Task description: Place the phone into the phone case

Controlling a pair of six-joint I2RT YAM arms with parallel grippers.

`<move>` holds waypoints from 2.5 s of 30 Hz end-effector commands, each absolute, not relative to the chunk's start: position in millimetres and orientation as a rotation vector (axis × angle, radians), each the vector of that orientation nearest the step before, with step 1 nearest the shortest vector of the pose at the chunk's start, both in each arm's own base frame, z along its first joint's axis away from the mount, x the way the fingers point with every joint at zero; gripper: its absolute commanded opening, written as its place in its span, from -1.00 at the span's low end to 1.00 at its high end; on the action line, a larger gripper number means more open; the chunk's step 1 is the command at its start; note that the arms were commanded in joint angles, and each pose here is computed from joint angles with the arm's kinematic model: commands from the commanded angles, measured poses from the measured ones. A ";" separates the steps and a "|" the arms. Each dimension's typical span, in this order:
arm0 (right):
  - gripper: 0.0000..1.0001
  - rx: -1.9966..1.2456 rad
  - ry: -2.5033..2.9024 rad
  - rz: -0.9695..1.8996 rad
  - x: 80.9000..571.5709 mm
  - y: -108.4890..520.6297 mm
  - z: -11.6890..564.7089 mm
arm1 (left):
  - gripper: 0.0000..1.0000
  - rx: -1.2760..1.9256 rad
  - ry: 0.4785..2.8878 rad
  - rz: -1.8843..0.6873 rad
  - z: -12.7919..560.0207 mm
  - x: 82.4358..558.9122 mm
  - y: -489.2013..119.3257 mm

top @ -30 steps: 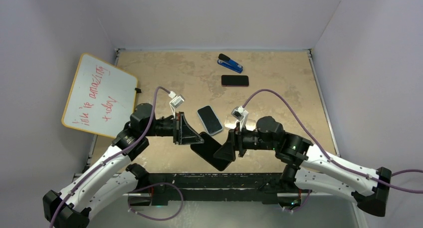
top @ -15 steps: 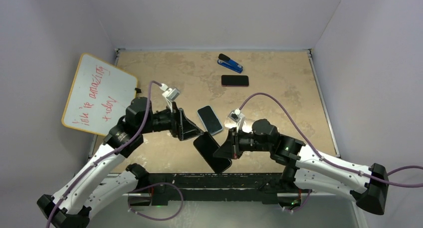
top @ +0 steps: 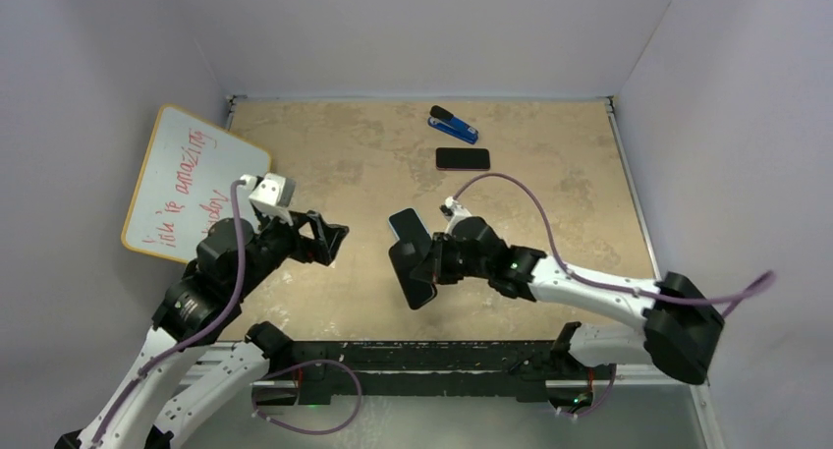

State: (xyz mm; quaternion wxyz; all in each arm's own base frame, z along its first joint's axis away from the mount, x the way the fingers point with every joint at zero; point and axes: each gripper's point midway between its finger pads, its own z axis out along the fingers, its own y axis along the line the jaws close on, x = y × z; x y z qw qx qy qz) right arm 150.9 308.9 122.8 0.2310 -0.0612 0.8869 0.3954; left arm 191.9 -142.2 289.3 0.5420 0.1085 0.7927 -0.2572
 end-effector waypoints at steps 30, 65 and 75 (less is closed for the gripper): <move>0.19 0.230 2.103 1.208 380.0 516.4 106.1 | 1.00 0.107 1.760 -0.358 278.8 197.5 -85.4; 0.98 -0.155 2.124 0.325 548.3 303.7 118.5 | 1.00 0.101 1.776 -0.341 273.8 199.8 -84.5; 0.98 -0.193 2.171 0.285 573.4 287.4 85.9 | 1.00 0.103 1.788 -0.334 271.6 201.8 -85.4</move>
